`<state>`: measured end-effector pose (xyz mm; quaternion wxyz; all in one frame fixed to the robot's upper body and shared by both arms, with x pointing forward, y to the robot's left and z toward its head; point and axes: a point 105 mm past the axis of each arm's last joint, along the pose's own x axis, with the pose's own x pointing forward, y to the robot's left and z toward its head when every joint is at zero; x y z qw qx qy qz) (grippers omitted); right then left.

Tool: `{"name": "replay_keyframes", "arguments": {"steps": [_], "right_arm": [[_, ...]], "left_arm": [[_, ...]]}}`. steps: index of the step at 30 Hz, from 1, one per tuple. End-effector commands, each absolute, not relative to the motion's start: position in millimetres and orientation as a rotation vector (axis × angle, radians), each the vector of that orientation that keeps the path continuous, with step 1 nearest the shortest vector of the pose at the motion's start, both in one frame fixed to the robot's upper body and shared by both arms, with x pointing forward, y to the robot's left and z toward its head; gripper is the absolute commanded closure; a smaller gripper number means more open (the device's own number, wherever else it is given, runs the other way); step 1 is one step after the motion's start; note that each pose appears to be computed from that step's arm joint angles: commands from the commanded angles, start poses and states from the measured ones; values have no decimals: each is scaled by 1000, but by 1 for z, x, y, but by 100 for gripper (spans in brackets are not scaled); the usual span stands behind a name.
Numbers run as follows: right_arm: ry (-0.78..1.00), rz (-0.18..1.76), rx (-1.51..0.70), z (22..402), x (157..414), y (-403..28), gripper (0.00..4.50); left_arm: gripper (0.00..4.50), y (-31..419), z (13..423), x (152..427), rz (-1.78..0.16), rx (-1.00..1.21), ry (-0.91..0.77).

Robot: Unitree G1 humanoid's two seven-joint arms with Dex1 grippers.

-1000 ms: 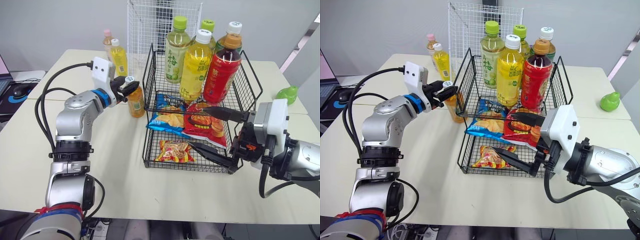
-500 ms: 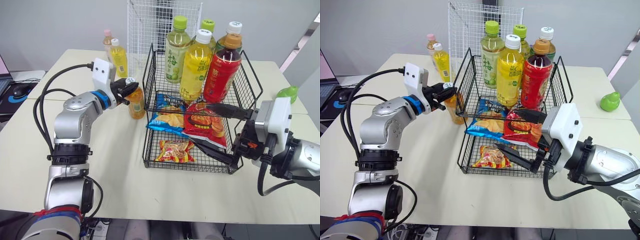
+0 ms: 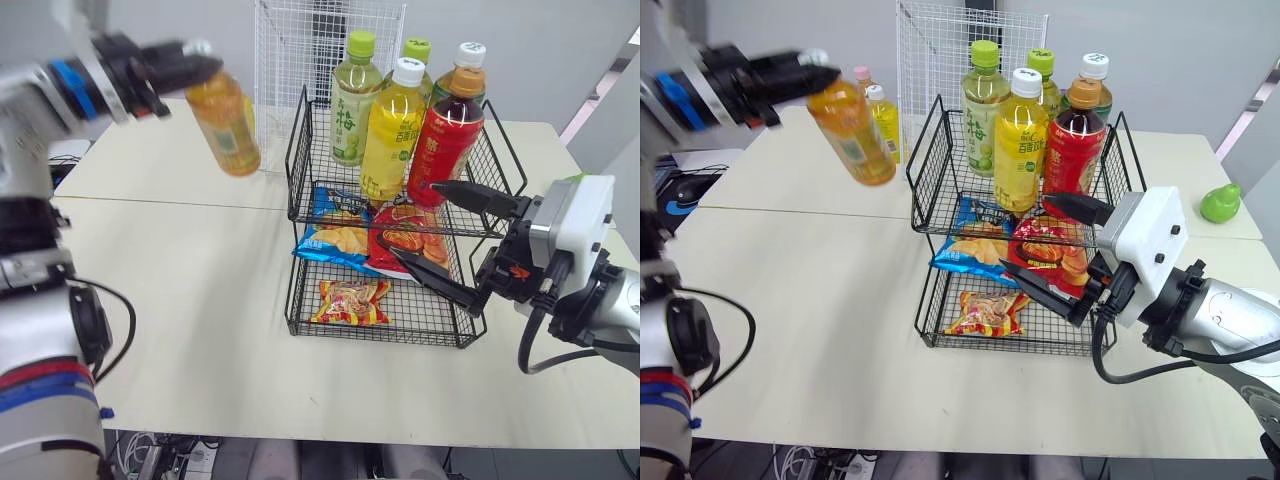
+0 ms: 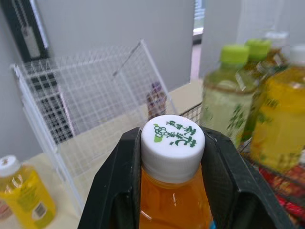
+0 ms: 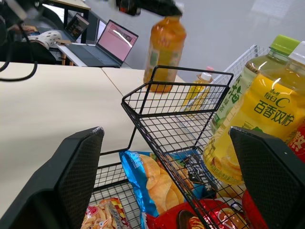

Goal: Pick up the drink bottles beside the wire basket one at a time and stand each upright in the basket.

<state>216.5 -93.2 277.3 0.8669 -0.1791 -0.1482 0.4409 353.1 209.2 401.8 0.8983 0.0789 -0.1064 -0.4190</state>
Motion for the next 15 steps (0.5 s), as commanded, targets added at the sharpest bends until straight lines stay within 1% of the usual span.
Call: {"name": "replay_keyframes", "arguments": {"steps": [1,6,8,11,15], "right_arm": [[-310,940,-391,275,212,-90,0],[-278,934,-399,265,213,-90,0],[-275,930,-400,264,214,-90,0],[-284,917,-400,264,216,-91,0],[-291,907,-402,265,217,-92,0]], "left_arm": [[315,201,453,324,-986,194,-325],[315,181,487,304,-1125,197,-358],[315,168,492,299,-1194,208,-347],[315,140,483,304,-1302,242,-294],[315,119,470,314,-1367,259,-259]]}}
